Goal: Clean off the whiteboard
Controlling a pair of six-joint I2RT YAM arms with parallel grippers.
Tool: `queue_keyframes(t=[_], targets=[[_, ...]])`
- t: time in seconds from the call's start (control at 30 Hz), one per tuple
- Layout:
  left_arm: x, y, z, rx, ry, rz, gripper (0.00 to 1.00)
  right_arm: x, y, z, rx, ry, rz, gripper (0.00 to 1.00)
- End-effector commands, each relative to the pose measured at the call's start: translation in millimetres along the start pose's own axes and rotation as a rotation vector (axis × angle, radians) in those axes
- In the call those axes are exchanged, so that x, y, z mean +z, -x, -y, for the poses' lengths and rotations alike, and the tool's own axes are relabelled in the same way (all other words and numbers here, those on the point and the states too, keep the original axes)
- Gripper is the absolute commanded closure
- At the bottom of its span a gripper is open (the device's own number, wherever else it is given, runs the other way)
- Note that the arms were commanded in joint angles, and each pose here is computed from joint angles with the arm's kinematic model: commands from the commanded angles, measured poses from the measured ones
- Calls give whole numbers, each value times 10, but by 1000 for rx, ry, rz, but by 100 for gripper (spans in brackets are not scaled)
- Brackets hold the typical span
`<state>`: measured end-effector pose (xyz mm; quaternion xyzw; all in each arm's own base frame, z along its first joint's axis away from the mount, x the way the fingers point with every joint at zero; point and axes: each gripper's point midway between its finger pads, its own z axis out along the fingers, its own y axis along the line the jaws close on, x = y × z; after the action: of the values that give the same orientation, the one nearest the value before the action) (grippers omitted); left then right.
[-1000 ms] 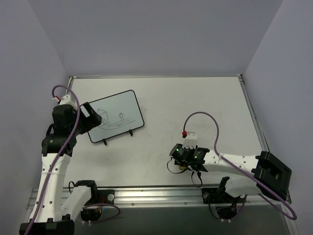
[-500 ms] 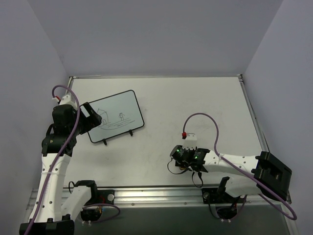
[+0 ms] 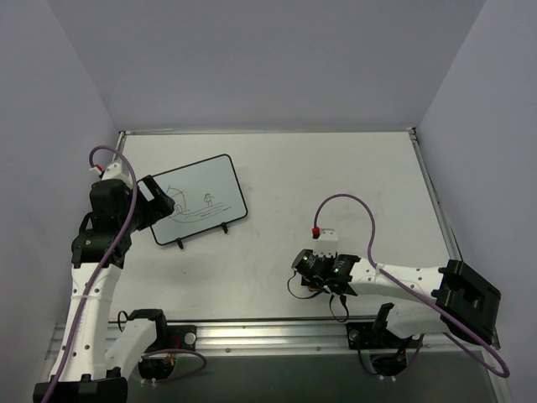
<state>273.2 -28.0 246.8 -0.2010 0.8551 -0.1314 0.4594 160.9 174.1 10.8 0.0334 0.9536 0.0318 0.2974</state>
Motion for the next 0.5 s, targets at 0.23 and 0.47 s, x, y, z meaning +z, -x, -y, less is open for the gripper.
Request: queue_keyframes(t=[0.23, 0.47], targets=[[-93, 148, 26, 5, 3, 48, 6, -8, -65, 87, -19, -30, -14, 78], [-138, 211, -236, -33, 154, 91, 6, -124, 126, -95, -3, 19, 24, 87]])
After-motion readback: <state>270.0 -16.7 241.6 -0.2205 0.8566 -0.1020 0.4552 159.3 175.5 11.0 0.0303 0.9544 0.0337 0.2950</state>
